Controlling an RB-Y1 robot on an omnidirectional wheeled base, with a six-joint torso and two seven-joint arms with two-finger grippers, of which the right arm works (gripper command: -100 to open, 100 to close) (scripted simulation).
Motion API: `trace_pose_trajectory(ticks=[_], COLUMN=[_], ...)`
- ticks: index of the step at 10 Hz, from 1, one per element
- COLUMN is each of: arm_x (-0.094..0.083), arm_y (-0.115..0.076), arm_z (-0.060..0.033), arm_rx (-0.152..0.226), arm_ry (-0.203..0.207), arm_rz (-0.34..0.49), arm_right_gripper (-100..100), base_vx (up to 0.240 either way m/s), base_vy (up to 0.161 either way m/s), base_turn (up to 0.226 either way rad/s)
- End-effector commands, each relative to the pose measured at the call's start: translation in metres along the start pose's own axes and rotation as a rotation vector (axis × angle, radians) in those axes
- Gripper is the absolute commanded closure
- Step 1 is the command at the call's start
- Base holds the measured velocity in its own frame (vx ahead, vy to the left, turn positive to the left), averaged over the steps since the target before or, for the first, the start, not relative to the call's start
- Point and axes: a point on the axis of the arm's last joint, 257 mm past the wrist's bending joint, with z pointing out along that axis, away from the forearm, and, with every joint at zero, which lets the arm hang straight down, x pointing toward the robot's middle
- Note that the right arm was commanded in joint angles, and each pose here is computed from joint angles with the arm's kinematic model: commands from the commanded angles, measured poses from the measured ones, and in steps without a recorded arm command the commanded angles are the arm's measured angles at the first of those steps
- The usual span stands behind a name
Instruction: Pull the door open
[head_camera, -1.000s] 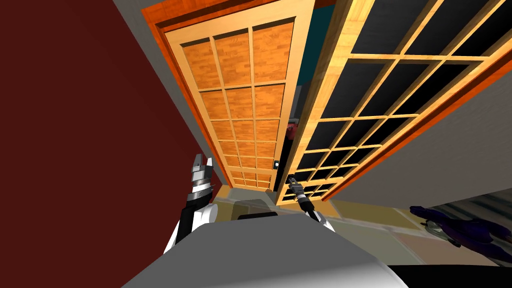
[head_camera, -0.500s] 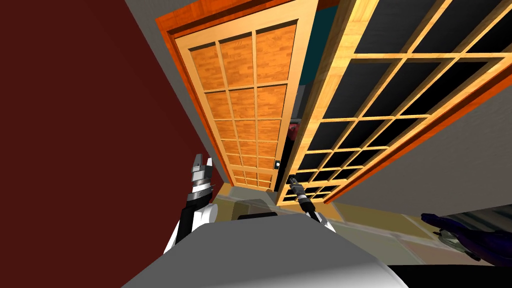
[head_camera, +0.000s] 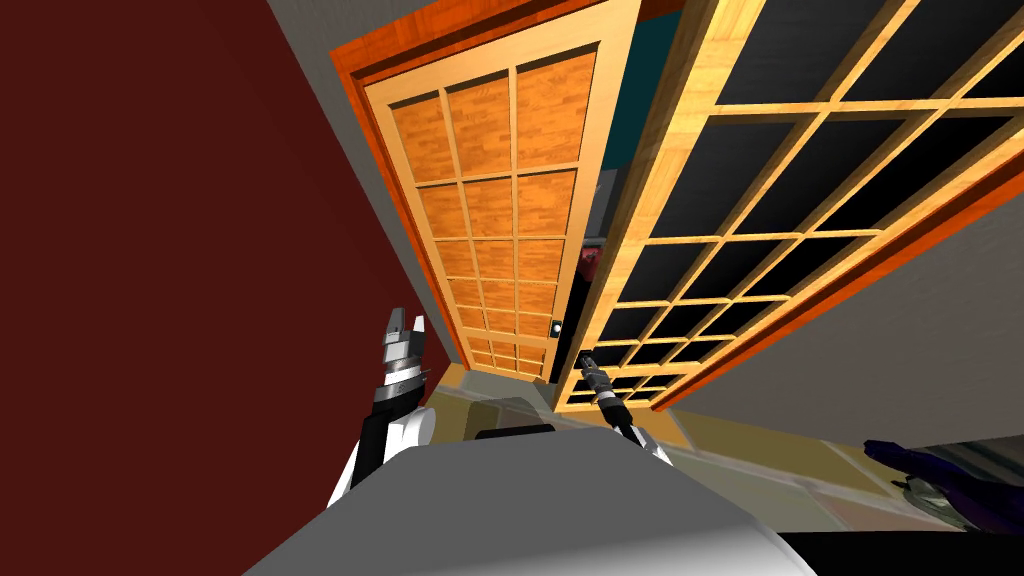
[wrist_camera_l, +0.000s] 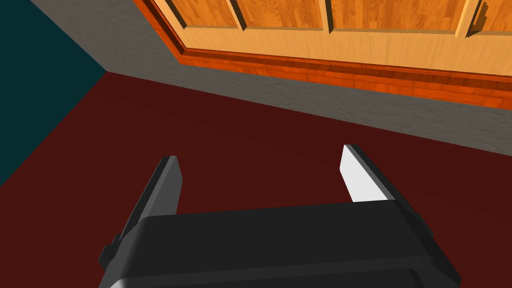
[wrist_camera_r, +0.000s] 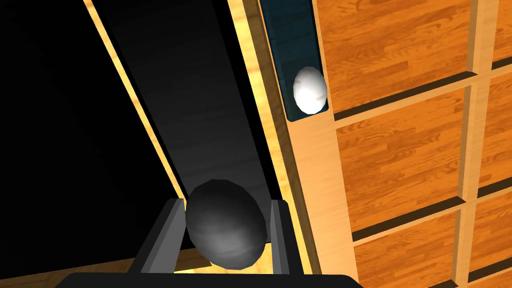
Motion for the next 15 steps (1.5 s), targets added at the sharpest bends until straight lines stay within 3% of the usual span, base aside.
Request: trace_pose_trajectory(ticks=[1,15], arm_x=[0.0,-0.006], arm_y=[-0.006,-0.034], arm_z=[-0.0029,-0.0184], arm_rx=[0.015,0.084], arm_ry=[-0.002,-0.042], arm_rz=[0.056,0.416], arm_right_gripper=[100,100], base_vx=[-0.035,-0.033], base_vy=[-0.015,-0.016], base_turn=[0.136,0.083])
